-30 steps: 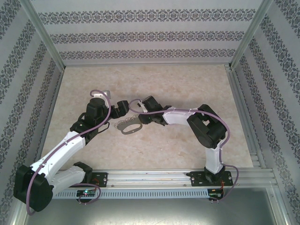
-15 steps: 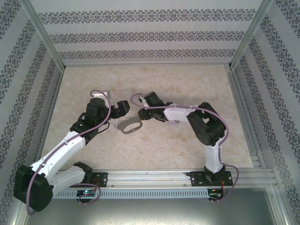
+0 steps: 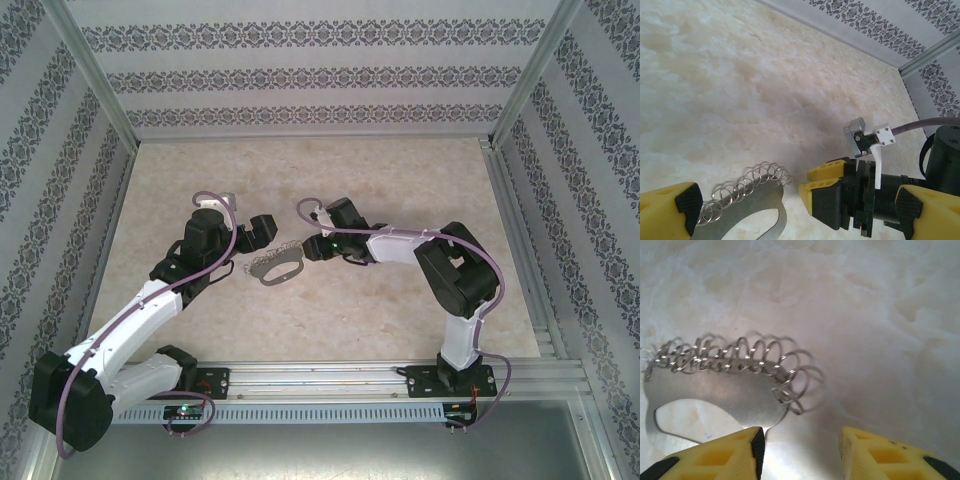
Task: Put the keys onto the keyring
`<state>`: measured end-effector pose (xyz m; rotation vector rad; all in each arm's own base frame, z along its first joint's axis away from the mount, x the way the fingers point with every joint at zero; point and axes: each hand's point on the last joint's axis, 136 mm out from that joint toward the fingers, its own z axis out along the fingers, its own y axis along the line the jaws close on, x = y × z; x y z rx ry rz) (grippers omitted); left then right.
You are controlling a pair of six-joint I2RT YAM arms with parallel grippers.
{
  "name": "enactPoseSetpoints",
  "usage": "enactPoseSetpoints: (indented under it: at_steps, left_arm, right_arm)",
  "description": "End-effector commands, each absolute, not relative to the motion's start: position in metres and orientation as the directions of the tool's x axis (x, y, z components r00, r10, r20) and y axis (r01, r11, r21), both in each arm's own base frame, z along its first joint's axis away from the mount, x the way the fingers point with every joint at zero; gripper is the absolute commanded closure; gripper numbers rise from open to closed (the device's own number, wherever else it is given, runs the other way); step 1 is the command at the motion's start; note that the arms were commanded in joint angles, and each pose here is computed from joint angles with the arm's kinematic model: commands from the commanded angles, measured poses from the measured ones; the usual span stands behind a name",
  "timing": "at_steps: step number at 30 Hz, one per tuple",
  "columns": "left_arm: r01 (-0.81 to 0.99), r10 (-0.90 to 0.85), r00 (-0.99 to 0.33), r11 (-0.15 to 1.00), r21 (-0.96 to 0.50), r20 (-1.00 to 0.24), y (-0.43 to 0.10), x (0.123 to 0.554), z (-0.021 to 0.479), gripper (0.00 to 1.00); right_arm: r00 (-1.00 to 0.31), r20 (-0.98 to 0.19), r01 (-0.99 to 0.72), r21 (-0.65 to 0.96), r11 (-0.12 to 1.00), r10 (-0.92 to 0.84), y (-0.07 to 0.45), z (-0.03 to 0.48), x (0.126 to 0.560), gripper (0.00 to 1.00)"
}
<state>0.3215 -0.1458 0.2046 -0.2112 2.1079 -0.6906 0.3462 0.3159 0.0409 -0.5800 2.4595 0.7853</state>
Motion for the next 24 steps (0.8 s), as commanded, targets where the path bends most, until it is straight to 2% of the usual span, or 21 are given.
enactPoseSetpoints:
  at_steps: [1,16,24]
  left_arm:
    - [0.119,-0.407,-0.575,0.817,-0.565,-0.71,-0.147,0.327,0.216,0.0]
    - [0.117,-0.411,-0.572,0.816,-0.566,-0.71,-0.147,0.328,0.215,0.0]
    - [0.112,-0.414,-0.575,0.815,-0.569,-0.706,-0.147,0.328,0.213,0.0]
  right_arm:
    - [-0.779,-0.575,-0.564,0.465,0.683,-0.252,0.328,0.043,0.345,0.57]
    - [-0.798,-0.547,-0.551,0.49,0.675,-0.255,0.336,0.028,0.354,0.63]
    - [-0.798,-0.549,-0.551,0.497,0.67,-0.249,0.339,0.029,0.358,0.69]
